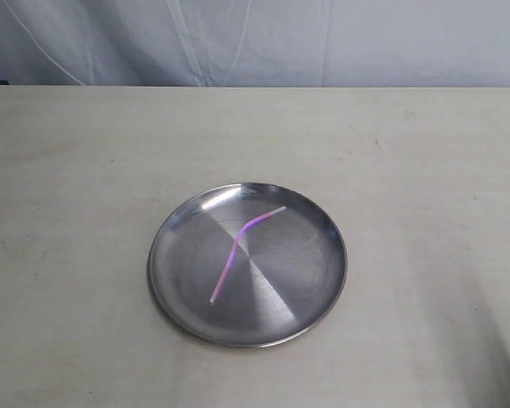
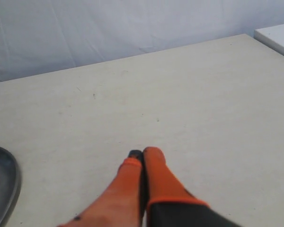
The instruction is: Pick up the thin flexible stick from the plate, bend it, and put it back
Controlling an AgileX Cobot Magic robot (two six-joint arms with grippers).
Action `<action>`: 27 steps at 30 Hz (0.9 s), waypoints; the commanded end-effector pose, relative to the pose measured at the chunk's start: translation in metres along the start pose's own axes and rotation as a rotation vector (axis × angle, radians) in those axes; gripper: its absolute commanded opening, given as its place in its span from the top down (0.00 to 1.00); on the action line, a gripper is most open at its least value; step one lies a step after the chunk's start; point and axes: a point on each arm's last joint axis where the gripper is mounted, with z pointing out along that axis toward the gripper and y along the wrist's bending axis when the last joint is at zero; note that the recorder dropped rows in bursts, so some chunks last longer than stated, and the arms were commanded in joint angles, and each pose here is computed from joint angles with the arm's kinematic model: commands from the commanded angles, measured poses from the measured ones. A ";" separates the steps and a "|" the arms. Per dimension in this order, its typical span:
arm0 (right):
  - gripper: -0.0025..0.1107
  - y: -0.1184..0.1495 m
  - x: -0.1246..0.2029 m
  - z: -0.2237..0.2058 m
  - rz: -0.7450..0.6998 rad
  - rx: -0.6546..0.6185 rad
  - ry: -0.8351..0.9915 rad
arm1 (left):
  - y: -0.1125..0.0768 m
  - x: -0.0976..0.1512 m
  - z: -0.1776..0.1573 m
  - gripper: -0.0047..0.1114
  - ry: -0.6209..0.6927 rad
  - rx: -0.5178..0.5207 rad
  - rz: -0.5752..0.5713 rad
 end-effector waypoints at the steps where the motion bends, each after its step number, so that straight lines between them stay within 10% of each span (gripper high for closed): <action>1: 0.98 0.000 0.000 0.000 0.001 -0.002 -0.016 | 0.007 0.034 -0.012 0.96 0.054 -0.125 -0.051; 14: 0.98 0.000 0.000 0.000 0.001 -0.002 -0.016 | 0.019 0.114 0.000 0.96 0.219 -0.227 -0.113; 27: 0.98 0.000 0.000 0.000 0.001 -0.002 -0.016 | 0.023 0.102 0.001 0.96 0.093 -0.269 -0.018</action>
